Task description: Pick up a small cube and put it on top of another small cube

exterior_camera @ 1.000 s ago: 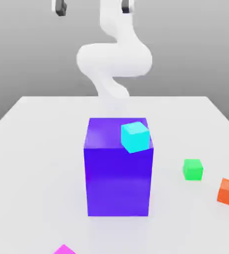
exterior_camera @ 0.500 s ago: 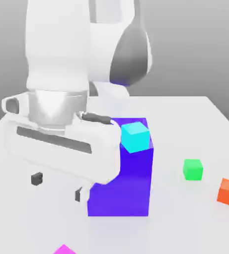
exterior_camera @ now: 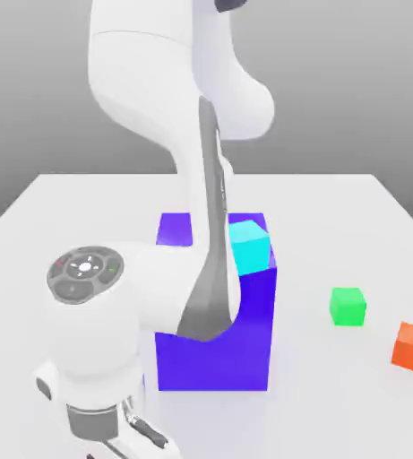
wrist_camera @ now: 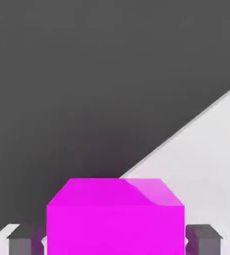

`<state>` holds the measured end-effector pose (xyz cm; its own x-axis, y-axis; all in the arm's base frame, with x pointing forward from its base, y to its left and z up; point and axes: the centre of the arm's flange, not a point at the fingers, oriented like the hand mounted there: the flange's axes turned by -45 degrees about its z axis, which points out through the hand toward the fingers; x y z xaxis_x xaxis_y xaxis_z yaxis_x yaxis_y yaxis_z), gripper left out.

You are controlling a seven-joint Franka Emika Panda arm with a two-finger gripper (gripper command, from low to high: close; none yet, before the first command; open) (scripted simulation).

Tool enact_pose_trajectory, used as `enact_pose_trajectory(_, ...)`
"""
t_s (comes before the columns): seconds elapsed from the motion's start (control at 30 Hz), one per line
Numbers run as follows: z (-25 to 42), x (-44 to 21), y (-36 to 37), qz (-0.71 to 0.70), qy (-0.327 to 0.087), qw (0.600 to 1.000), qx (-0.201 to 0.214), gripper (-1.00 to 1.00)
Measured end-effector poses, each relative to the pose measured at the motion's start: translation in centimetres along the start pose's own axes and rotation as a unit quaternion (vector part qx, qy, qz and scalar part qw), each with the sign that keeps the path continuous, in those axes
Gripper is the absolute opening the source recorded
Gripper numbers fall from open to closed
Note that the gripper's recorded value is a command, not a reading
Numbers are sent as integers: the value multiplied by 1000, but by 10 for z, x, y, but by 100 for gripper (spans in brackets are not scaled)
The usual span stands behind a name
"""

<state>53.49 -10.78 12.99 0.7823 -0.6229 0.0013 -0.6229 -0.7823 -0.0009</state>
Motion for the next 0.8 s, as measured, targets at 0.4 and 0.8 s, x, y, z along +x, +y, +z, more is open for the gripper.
enact_pose_trajectory(0.4,-87,-77,-89,-150,-2,988,31,-100)
enact_pose_trajectory(0.8,-128,-427,-143,-581,-13,813,35,-100)
